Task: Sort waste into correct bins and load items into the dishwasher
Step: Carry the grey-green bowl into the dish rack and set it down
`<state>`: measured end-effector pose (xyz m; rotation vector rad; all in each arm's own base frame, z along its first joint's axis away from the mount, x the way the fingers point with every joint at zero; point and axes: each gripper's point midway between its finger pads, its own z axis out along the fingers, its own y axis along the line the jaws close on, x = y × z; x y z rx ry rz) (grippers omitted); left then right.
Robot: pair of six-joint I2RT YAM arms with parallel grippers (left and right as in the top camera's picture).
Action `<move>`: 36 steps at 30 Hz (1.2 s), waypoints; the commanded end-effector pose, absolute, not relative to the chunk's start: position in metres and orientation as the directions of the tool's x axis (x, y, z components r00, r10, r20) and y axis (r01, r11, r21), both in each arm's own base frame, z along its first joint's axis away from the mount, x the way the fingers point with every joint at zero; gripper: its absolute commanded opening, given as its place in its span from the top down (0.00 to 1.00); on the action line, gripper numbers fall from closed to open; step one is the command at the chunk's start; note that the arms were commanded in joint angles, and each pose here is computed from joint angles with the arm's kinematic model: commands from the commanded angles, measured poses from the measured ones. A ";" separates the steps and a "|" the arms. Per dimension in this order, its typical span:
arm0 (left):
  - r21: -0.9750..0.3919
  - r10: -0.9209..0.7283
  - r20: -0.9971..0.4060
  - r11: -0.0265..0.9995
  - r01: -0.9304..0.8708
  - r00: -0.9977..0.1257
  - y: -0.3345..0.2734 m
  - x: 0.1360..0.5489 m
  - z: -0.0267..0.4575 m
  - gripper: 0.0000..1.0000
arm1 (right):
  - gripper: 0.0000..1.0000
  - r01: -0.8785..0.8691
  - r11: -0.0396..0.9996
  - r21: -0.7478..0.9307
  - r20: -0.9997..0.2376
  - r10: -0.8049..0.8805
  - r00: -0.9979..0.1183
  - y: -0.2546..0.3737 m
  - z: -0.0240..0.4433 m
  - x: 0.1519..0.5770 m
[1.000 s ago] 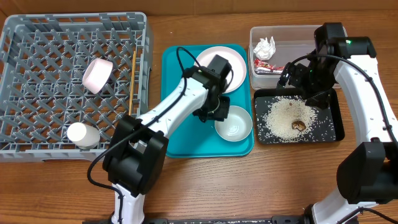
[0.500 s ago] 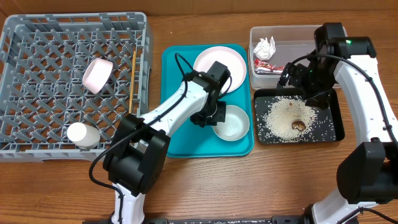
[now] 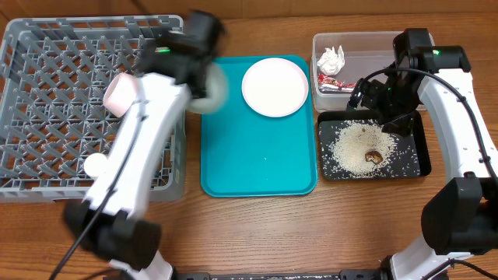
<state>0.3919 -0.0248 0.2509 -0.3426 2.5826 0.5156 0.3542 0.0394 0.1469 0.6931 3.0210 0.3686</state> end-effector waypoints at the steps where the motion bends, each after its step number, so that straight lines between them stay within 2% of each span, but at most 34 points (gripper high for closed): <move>1: 0.540 -0.099 -0.646 0.641 -0.546 -0.757 0.067 0.375 0.316 0.96 | 0.00 0.418 0.875 0.244 0.021 0.426 -0.904 0.041 0.150 0.356; 3: 0.573 -0.129 -0.654 0.559 -0.599 -0.746 0.098 0.366 0.324 0.96 | 0.00 0.417 0.875 0.245 0.018 0.426 -0.905 0.041 0.150 0.357; 8: 0.556 -0.247 -0.681 0.438 -0.706 -0.689 0.162 0.355 0.317 0.96 | 0.00 0.416 0.875 0.247 0.014 0.426 -0.905 0.041 0.150 0.358; 13: 0.608 -0.294 -0.642 0.368 -0.703 -0.709 0.215 0.347 0.299 0.96 | 0.00 0.416 0.875 0.247 0.014 0.426 -0.904 0.041 0.150 0.358; 16: 0.596 -0.319 -0.658 0.332 -0.731 -0.682 0.235 0.346 0.293 0.96 | 0.00 0.416 0.875 0.248 0.012 0.427 -0.904 0.041 0.150 0.359; 22: 0.642 -0.260 -0.644 0.329 -0.693 -0.720 0.266 0.371 0.288 0.96 | 0.00 0.416 0.875 0.248 0.011 0.427 -0.904 0.041 0.150 0.359; 27: 0.685 -0.250 -0.605 0.320 -0.654 -0.756 0.281 0.392 0.258 0.96 | 0.00 0.415 0.872 0.259 0.000 0.429 -0.903 0.042 0.151 0.363; 31: 0.776 -0.220 -0.548 0.226 -0.589 -0.807 0.294 0.406 0.240 0.96 | 0.00 0.410 0.871 0.272 -0.012 0.429 -0.903 0.043 0.152 0.367; 36: 0.818 -0.213 -0.482 0.239 -0.524 -0.850 0.299 0.421 0.204 0.96 | 0.00 0.410 0.871 0.271 -0.010 0.429 -0.903 0.043 0.152 0.366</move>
